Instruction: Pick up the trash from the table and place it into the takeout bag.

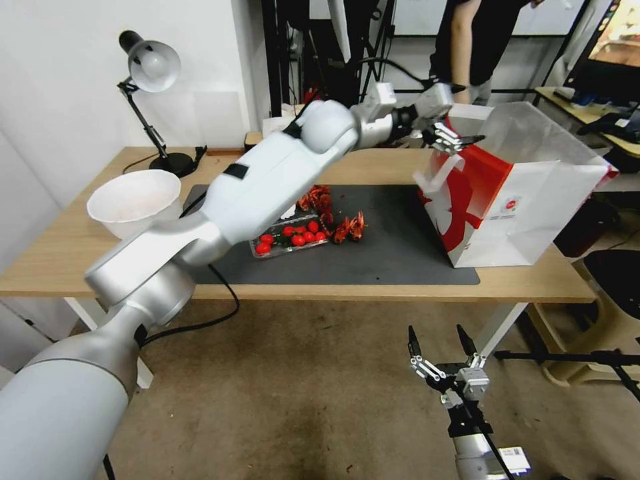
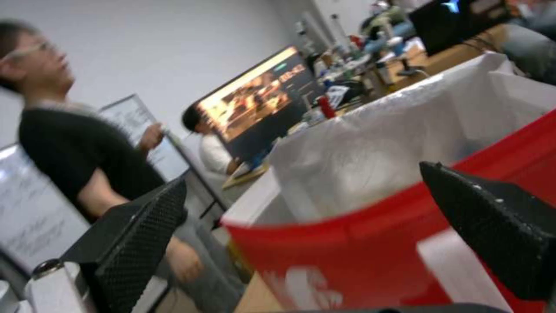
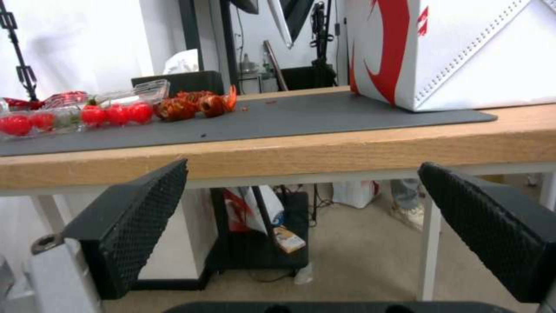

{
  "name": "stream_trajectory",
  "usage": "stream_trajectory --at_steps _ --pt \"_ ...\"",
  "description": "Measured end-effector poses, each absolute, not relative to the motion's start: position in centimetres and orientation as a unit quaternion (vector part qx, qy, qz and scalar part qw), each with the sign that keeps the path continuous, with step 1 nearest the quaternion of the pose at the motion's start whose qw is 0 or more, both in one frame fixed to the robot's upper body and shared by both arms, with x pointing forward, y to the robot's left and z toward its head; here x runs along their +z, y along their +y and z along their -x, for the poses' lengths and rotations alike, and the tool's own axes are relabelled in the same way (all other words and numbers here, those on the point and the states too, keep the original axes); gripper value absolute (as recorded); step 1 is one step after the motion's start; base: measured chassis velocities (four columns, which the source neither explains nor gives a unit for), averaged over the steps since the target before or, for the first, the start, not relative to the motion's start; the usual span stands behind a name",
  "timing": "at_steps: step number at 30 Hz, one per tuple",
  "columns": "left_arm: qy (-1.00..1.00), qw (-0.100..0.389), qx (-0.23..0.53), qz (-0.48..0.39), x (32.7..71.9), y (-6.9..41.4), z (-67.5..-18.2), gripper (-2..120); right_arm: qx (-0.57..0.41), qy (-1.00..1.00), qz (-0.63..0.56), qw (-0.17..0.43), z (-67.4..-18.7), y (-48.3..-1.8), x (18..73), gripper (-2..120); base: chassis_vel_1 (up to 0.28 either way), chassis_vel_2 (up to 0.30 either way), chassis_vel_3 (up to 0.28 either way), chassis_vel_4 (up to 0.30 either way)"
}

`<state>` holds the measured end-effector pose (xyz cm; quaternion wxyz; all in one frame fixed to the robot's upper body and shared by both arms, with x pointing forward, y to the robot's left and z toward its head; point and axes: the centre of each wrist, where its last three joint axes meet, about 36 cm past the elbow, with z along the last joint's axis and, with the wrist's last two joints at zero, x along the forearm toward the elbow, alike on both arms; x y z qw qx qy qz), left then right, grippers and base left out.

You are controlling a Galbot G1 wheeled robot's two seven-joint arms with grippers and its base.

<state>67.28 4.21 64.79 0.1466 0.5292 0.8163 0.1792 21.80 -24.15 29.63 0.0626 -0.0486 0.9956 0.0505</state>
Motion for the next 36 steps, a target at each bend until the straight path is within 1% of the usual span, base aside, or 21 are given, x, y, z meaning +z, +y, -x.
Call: stream_trajectory --at_steps 3,4,7,8,9,12,16,19,21,23,24,27,28,29,31,32,33,35,36 --pt "0.871 0.09 0.139 -0.463 63.2 6.6 -65.9 100 0.05 0.996 0.049 0.062 -21.8 -24.1 29.6 100 0.0 0.0 0.0 0.0" --pt "0.871 0.09 0.139 -0.463 63.2 6.6 -65.9 100 0.05 0.996 0.049 0.062 -21.8 -24.1 29.6 100 0.0 0.0 0.0 0.0" --pt "0.898 0.063 0.122 -0.418 62.5 7.4 -65.3 100 0.051 0.996 0.049 0.061 -21.9 -24.1 29.6 100 0.0 0.0 0.0 0.0" --pt "0.898 0.063 0.122 -0.418 62.5 7.4 -65.3 100 0.051 0.996 0.049 0.061 -21.9 -24.1 29.6 100 0.0 0.0 0.0 0.0" --pt "0.91 0.053 0.115 -0.396 62.2 7.7 -65.0 100 0.051 0.996 0.05 0.06 -21.8 -24.0 29.5 100 0.0 0.0 0.0 0.0" --pt "0.934 0.042 0.102 -0.339 61.7 8.0 -64.2 100 0.052 0.996 0.05 0.06 -21.8 -23.9 29.5 100 0.0 0.0 0.0 0.0" --pt "0.946 0.032 0.098 -0.308 61.2 8.1 -63.6 100 0.052 0.996 0.049 0.059 -21.7 -23.9 29.5 100 0.0 0.0 0.0 0.0" --pt "0.964 0.015 0.09 -0.25 60.5 8.6 -62.5 100 0.052 0.996 0.049 0.058 -21.7 -23.9 29.4 100 0.0 0.0 0.0 0.0" --pt "0.965 0.014 0.09 -0.244 60.4 8.6 -62.4 100 0.052 0.996 0.049 0.058 -21.7 -23.9 29.4 100 0.0 0.0 0.0 0.0" --pt "0.976 0.005 0.086 -0.198 59.0 9.1 -61.5 100 0.052 0.996 0.049 0.058 -21.6 -23.9 29.4 100 0.0 0.0 0.0 0.0" --pt "0.976 0.005 0.086 -0.198 59.0 9.1 -61.5 100 0.052 0.996 0.049 0.058 -21.6 -23.9 29.4 100 0.0 0.0 0.0 0.0" --pt "0.985 -0.007 0.082 -0.154 56.7 10.4 -60.0 100 0.051 0.996 0.048 0.056 -21.5 -24.0 29.3 100 0.0 0.0 0.0 0.0" --pt "0.988 -0.01 0.083 -0.128 55.2 11.1 -59.2 100 0.05 0.996 0.048 0.056 -21.4 -24.1 29.3 100 0.0 0.0 0.0 0.0" --pt "0.988 -0.01 0.083 -0.128 55.2 11.1 -59.2 100 0.05 0.996 0.048 0.056 -21.4 -24.1 29.3 100 0.0 0.0 0.0 0.0" --pt "0.992 -0.005 0.083 -0.097 53.2 11.9 -57.8 100 0.05 0.996 0.047 0.056 -21.3 -24.1 29.2 100 0.0 0.0 0.0 0.0" --pt "0.994 -0.002 0.083 -0.076 51.3 12.2 -56.6 100 0.05 0.996 0.047 0.056 -21.3 -24.2 29.1 100 0.0 0.0 0.0 0.0" --pt "0.994 -0.002 0.083 -0.076 51.3 12.2 -56.6 100 0.05 0.996 0.047 0.056 -21.3 -24.2 29.1 100 0.0 0.0 0.0 0.0" --pt "0.996 -0.015 0.075 -0.036 48.0 12.9 -53.9 100 0.049 0.996 0.048 0.056 -21.3 -24.2 29.1 100 0.0 0.0 0.0 0.0" --pt "0.996 -0.015 0.075 -0.036 48.0 12.9 -53.9 100 0.049 0.996 0.048 0.056 -21.3 -24.2 29.1 100 0.0 0.0 0.0 0.0"
